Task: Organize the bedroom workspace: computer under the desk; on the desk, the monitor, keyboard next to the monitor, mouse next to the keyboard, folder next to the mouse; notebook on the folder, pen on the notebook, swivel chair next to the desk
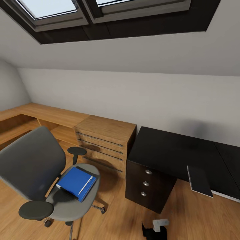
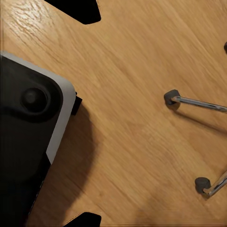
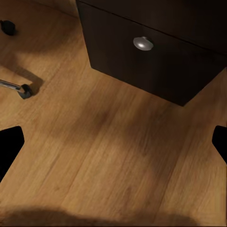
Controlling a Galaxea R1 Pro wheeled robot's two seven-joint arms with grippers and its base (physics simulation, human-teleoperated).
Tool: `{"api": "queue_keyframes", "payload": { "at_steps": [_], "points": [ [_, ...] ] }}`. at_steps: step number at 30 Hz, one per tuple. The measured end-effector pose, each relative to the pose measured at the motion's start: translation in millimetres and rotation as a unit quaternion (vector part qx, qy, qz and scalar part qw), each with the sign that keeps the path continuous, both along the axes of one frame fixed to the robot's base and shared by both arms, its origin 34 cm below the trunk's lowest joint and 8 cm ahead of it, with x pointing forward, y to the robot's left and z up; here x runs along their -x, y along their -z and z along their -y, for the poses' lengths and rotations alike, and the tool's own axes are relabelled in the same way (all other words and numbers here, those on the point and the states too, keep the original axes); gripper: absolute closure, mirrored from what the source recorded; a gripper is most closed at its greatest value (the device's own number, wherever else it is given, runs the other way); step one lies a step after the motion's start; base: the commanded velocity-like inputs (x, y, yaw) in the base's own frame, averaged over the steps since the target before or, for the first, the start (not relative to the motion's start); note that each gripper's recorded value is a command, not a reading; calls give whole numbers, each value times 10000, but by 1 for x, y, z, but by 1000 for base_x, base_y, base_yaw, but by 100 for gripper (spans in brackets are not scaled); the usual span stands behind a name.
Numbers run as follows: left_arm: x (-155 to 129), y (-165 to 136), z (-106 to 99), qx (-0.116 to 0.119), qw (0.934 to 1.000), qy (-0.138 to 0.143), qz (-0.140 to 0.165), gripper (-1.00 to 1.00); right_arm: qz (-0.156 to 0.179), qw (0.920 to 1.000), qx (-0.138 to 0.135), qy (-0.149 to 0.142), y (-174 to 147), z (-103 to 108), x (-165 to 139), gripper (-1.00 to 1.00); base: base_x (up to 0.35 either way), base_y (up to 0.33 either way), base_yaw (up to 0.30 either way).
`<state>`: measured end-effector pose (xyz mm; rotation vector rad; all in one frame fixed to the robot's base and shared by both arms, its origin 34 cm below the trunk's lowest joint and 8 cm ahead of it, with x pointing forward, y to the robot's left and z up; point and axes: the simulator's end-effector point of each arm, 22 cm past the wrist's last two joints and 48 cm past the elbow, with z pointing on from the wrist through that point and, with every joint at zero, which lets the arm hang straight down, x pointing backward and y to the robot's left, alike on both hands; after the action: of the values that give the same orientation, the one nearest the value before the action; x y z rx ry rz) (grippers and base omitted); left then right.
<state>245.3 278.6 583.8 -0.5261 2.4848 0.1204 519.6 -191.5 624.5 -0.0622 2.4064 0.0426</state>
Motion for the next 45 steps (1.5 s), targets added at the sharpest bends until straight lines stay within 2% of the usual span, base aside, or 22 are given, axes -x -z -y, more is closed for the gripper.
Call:
{"api": "queue_keyframes", "payload": {
  "at_steps": [3,7,14,22,37,45],
  "points": [
    [-1,0,4,28,10000,-24,18,-100,-195,9998,16,18,10,1,20,-100,0,0,0],
    [-4,-1,-7,-41,10000,-22,47,-100,-411,9992,8,25,20,-2,45,-100,0,0,0],
    [-4,-1,-11,-73,10000,-17,45,-100,-637,9980,8,38,32,-2,76,-100,0,0,0],
    [-4,-1,-15,-97,9999,-22,46,-100,-652,9979,-8,27,32,-6,78,-100,0,0,-54],
    [-4,-1,-15,-92,9999,-20,42,-100,-650,9979,-9,29,32,-6,78,-100,0,5,-232],
    [-4,-1,-17,-108,9999,-21,41,-100,-652,9979,-11,30,32,-6,78,-100,0,226,-258]
  ]
}}
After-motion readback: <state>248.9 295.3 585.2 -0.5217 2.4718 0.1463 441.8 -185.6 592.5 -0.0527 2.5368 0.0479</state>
